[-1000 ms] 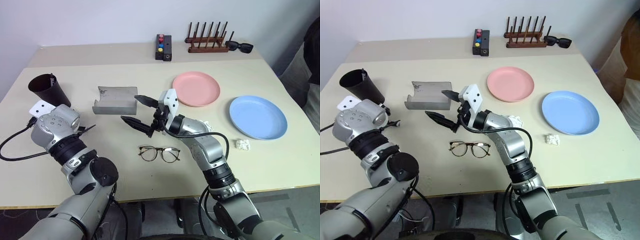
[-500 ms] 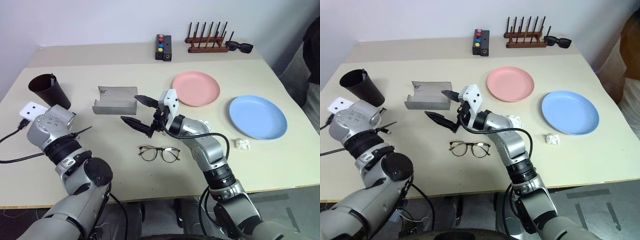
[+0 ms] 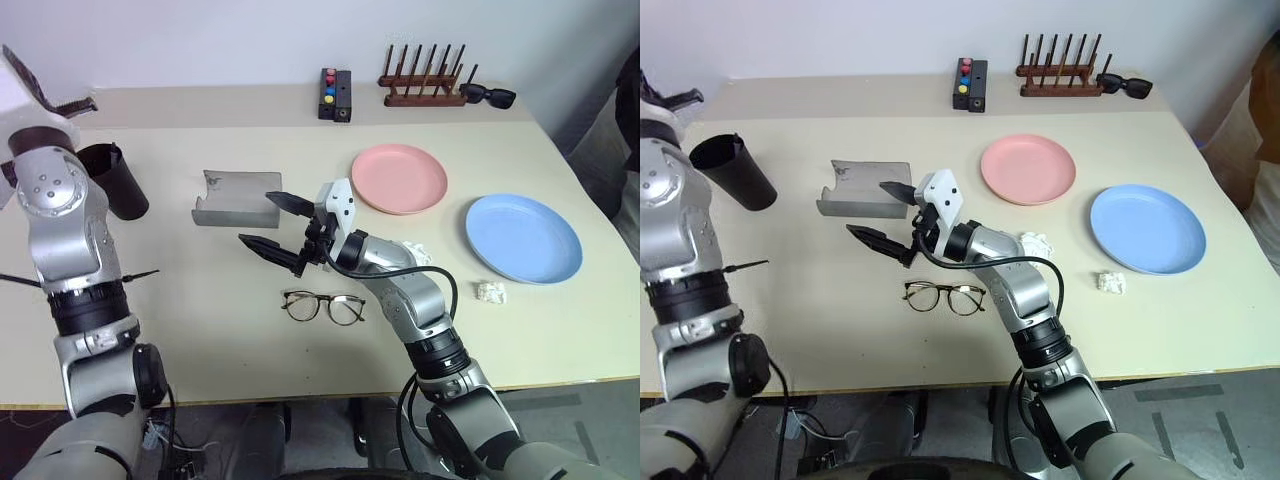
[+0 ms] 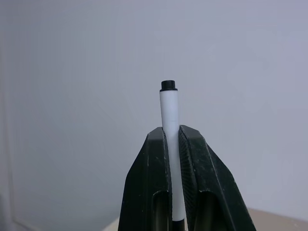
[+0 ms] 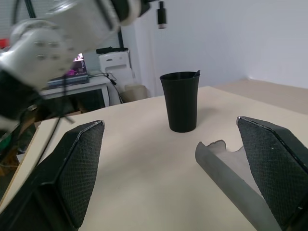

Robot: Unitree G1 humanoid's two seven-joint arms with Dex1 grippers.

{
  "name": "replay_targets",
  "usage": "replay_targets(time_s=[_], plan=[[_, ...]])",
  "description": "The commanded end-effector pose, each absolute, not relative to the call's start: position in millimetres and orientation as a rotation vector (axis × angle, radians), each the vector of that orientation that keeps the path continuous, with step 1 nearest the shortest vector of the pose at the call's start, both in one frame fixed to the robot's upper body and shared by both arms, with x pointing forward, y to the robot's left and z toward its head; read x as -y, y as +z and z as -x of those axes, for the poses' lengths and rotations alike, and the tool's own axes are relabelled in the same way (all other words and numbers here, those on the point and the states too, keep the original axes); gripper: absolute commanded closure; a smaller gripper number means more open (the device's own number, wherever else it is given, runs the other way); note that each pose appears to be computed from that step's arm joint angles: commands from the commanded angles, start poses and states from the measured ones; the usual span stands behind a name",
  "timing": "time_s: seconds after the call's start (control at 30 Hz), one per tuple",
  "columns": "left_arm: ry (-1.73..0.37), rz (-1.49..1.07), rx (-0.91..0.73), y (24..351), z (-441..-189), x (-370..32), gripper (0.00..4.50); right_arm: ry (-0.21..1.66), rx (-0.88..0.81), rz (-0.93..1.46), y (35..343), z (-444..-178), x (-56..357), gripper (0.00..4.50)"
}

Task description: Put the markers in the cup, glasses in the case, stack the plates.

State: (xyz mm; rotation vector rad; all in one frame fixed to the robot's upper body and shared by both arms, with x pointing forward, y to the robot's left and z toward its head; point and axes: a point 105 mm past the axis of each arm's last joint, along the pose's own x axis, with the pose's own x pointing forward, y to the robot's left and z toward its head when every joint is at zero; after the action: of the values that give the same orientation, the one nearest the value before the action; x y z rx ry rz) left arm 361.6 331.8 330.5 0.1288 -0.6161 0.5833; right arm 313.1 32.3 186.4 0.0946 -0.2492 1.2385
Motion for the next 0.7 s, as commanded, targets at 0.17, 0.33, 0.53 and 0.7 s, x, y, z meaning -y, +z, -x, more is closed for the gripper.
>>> replay_targets(time_s=[0.17,0.33,0.53,0.7], plan=[[0.579,-0.214,0.614,321.9,-379.4,-349.8,4.48,1.205,0.352,-0.103,209.7,-314.7,-33.5,0.0],[0.581,-0.16,0.55,293.0,-390.0,-356.1,4.48,1.195,0.381,-0.125,217.4,-314.3,-30.0,0.0],[0.595,-0.144,0.519,270.7,-394.6,-358.2,4.48,1.204,0.384,-0.132,218.3,-313.3,-28.7,0.0],[0.6,-0.131,0.502,258.9,-396.3,-357.7,4.48,1.208,0.382,-0.132,217.8,-312.7,-28.6,0.0]])
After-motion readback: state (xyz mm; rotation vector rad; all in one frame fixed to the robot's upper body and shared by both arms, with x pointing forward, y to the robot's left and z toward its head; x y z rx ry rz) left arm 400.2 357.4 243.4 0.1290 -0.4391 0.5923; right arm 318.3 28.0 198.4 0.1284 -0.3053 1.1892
